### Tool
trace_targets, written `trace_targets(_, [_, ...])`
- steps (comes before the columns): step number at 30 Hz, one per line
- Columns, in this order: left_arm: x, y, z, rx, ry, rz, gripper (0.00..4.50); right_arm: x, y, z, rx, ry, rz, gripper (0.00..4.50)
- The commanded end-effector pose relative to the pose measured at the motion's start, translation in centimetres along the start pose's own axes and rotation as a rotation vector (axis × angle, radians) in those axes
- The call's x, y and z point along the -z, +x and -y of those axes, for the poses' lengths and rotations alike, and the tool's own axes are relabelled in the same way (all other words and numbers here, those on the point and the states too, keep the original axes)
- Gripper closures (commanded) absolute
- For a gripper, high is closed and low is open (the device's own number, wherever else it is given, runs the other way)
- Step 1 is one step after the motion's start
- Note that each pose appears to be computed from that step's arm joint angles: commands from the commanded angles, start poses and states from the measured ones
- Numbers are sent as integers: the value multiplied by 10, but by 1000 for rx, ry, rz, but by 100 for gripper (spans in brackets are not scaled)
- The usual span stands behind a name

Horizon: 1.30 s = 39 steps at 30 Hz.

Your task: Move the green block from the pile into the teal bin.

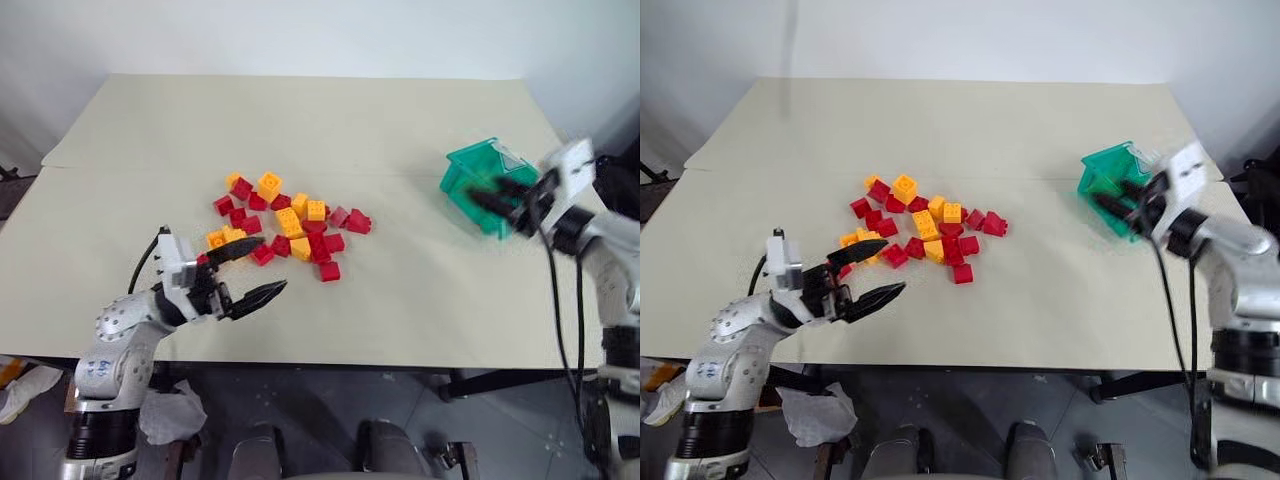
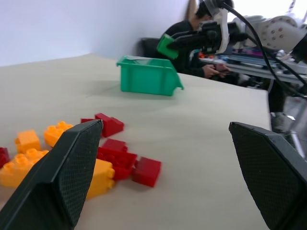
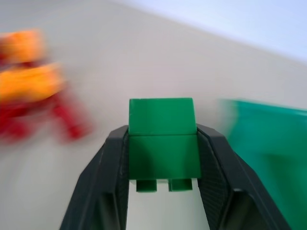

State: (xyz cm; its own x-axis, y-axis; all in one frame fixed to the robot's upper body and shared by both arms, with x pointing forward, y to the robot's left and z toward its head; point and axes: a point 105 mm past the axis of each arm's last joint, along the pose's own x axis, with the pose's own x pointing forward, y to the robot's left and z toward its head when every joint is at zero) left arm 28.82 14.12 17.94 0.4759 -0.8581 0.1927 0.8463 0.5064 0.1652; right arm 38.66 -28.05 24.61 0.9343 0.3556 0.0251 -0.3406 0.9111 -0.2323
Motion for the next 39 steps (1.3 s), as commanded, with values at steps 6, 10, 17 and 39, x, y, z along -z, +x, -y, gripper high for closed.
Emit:
trace_targets(6, [0,11,-5,-41,30,20,0,6,28,34,157,-44,-42,301])
trace_targets(10, [-2,12,-6,-39,43,20,0,11,33,41,193,-26,-55,200])
trace_targets(17, [-2,-2,-15,-65,77,-7,0,-11,27,41,132,-86,72,3])
trace_targets(39, [27,-109,-41,-246,223,-338,0,67,-112,-135,-679,-130,70,3])
